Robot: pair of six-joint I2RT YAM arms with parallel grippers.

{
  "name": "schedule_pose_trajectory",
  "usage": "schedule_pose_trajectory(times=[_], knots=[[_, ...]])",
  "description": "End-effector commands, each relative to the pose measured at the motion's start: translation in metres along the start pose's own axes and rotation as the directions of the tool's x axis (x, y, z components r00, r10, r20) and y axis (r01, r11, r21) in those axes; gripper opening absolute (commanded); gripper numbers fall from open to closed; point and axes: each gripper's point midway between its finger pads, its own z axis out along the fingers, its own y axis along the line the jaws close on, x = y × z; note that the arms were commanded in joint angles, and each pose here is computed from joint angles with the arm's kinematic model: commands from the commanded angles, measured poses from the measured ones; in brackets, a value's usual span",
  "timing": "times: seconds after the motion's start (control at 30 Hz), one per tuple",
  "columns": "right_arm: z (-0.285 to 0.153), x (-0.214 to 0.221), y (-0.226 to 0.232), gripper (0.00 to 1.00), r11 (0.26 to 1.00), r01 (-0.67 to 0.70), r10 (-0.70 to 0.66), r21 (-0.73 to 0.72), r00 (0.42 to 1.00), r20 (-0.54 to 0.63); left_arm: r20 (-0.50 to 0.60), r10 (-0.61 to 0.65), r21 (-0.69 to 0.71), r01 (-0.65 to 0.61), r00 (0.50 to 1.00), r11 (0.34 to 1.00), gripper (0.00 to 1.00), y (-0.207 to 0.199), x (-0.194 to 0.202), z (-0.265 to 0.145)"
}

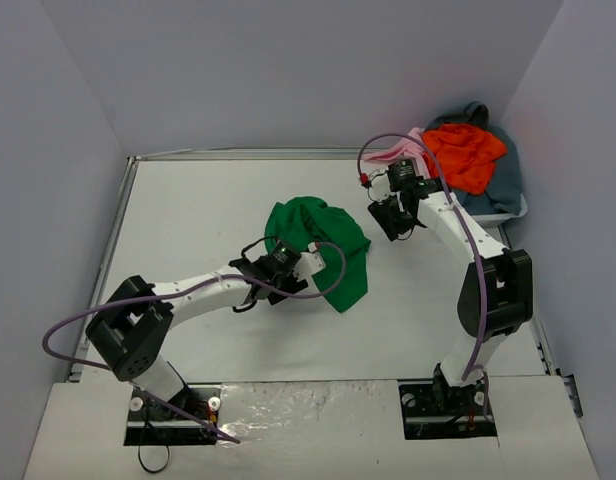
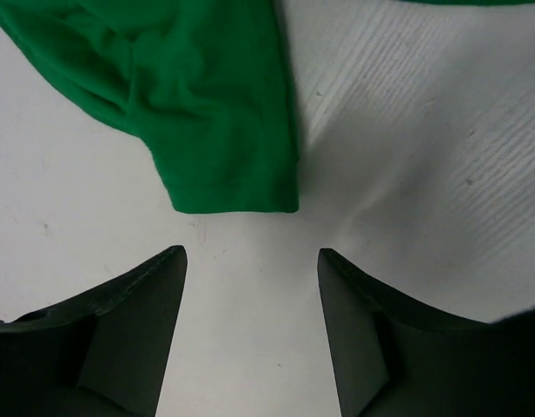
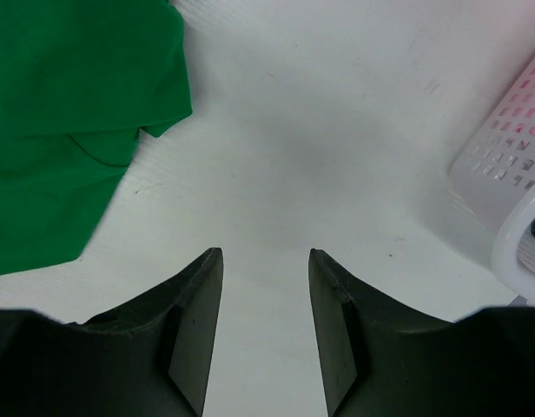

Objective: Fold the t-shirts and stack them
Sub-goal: Flatten out the tshirt

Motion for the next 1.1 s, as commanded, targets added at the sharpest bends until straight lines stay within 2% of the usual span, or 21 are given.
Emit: schedule_pose_trajectory(times=[0.0,0.27,0.63,0.9,1.03,1.07], knots=[[0.005,0.006,0.000,0.40,1.000,-0.012,0.012,-0.005,1.000,-0.023,0.022,-0.016,-0.020,0.016,1.000,1.000,0.59,0.005,-0.018,0.001],[0.009,0.009,0.001,0.40,1.000,-0.007,0.007,-0.008,1.000,-0.030,-0.007,0.010,-0.002,-0.010,1.000,1.000,0.56,-0.006,-0.015,0.013],[0.011,0.011,0.002,0.40,1.000,-0.004,0.003,-0.010,0.999,-0.039,-0.021,0.046,0.015,-0.046,0.999,0.999,0.41,-0.018,-0.021,0.031],[0.014,0.016,0.003,0.40,1.000,-0.003,0.003,-0.011,0.999,-0.048,-0.040,0.064,-0.017,-0.065,0.997,0.998,0.21,-0.013,-0.021,0.036],[0.015,0.016,0.004,0.39,1.000,-0.005,0.004,-0.013,0.999,-0.049,-0.059,0.075,-0.063,-0.079,0.995,0.995,0.09,-0.005,-0.015,0.035],[0.014,0.016,0.004,0.39,1.000,-0.005,0.004,-0.014,0.999,-0.047,-0.069,0.073,-0.090,-0.079,0.995,0.993,0.03,0.000,-0.014,0.033]])
